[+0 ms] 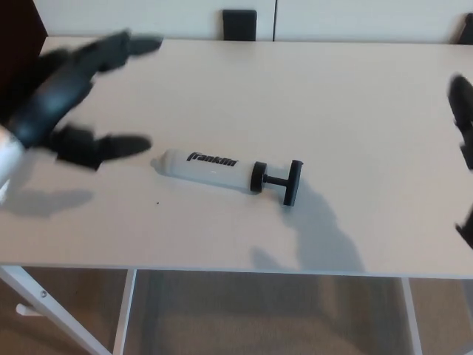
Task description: The robot walks towards a desk on which an air pump is kept in the middle. It lifts it up and holds it with its left hand and uses its right hand to compress it by pushing its handle inwards.
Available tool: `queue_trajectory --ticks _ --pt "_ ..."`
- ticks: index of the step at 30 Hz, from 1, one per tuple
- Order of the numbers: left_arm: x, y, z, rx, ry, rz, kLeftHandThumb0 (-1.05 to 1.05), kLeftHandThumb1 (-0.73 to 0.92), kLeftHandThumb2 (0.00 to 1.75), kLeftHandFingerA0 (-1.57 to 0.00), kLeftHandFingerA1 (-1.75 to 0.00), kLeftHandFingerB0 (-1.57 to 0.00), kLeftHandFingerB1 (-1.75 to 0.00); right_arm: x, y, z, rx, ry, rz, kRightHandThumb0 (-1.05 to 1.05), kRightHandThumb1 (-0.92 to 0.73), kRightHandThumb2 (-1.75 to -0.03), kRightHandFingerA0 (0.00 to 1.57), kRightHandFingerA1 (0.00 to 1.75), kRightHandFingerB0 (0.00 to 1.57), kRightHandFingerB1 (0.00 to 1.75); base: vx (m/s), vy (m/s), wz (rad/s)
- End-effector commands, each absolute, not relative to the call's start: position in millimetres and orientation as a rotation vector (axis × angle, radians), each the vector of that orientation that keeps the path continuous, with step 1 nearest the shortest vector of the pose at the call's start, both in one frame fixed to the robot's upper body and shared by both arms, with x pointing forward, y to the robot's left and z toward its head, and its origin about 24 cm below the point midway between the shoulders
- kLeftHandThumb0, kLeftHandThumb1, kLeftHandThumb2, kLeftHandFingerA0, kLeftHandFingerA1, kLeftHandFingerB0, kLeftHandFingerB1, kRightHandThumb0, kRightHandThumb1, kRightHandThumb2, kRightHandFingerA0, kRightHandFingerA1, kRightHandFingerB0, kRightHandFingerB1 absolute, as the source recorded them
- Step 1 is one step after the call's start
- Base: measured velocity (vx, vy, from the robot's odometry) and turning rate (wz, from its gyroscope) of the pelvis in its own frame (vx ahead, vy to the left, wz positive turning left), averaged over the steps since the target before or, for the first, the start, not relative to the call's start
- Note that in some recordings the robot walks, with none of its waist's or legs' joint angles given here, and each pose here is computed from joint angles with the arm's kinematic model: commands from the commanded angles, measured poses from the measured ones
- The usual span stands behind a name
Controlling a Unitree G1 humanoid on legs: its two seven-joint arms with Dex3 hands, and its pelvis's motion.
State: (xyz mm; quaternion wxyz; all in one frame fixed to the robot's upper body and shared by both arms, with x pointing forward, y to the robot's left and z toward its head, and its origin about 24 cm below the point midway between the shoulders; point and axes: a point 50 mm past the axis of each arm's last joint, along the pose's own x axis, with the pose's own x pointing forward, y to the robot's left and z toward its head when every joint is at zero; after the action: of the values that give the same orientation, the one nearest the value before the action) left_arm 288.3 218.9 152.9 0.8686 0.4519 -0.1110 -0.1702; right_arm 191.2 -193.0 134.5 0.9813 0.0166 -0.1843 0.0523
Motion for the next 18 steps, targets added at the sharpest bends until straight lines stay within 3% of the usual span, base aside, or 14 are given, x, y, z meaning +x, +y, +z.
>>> queue_trajectory --ticks 1,4,11,12,13,15,16,17,18 --pt "92 299 138 0.488 -0.103 -0.447 -0.76 0.51 0.90 -0.27 -0.46 -0.37 -0.48 93 -235 133 -0.165 -0.378 0.261 -0.89 -0.76 -1.13 0.00 0.18 0.00 0.14 0.00 0.000 0.00" --pt "56 326 119 0.337 0.074 -0.417 -0.70 0.49 0.84 -0.37 -0.51 -0.34 -0.46 78 -240 117 -0.152 -0.290 0.247 -0.94 -0.79 -1.15 0.00 0.17 0.00 0.12 0.00 0.000 0.00" --pt "15 357 107 0.225 0.243 -0.384 -0.71 0.52 0.85 -0.40 -0.52 -0.34 -0.46 59 -252 96 -0.178 -0.178 0.209 -0.93 -0.80 -1.15 0.00 0.21 0.00 0.14 0.00 0.000 0.00" --pt "8 364 104 0.204 0.284 -0.384 -0.63 0.57 0.59 -0.46 -0.42 -0.42 -0.37 57 -257 92 -0.193 -0.159 0.199 -0.90 -0.79 -1.15 0.00 0.23 0.00 0.14 0.00 0.000 0.00" --pt "1 372 100 0.182 0.328 -0.375 -0.64 0.56 0.58 -0.53 -0.44 -0.46 -0.38 54 -263 87 -0.203 -0.129 0.182 -0.92 -0.79 -1.14 0.02 0.23 0.02 0.13 0.00 0.000 0.00" --pt "-5 380 96 0.155 0.369 -0.367 -0.64 0.56 0.58 -0.53 -0.44 -0.46 -0.38 51 -269 83 -0.210 -0.100 0.165 -0.92 -0.79 -1.14 0.02 0.23 0.02 0.13 0.00 0.000 0.00" --pt "-7 385 93 0.148 0.384 -0.358 -0.58 0.48 0.88 -0.51 -0.58 -0.33 -0.48 49 -272 78 -0.215 -0.071 0.161 -0.92 -0.80 -1.12 0.07 0.23 0.07 0.12 0.00 0.000 0.00" --pt "-8 387 91 0.144 0.392 -0.353 -0.58 0.48 0.88 -0.51 -0.58 -0.33 -0.48 49 -273 75 -0.218 -0.053 0.160 -0.92 -0.80 -1.12 0.07 0.23 0.07 0.12 0.00 0.000 0.00" --pt "-10 391 88 0.142 0.416 -0.348 -0.57 0.60 0.58 -0.62 -0.46 -0.52 -0.40 46 -274 68 -0.211 -0.015 0.163 -0.86 -0.76 -1.09 0.06 0.29 0.05 0.16 0.00 0.000 0.00"
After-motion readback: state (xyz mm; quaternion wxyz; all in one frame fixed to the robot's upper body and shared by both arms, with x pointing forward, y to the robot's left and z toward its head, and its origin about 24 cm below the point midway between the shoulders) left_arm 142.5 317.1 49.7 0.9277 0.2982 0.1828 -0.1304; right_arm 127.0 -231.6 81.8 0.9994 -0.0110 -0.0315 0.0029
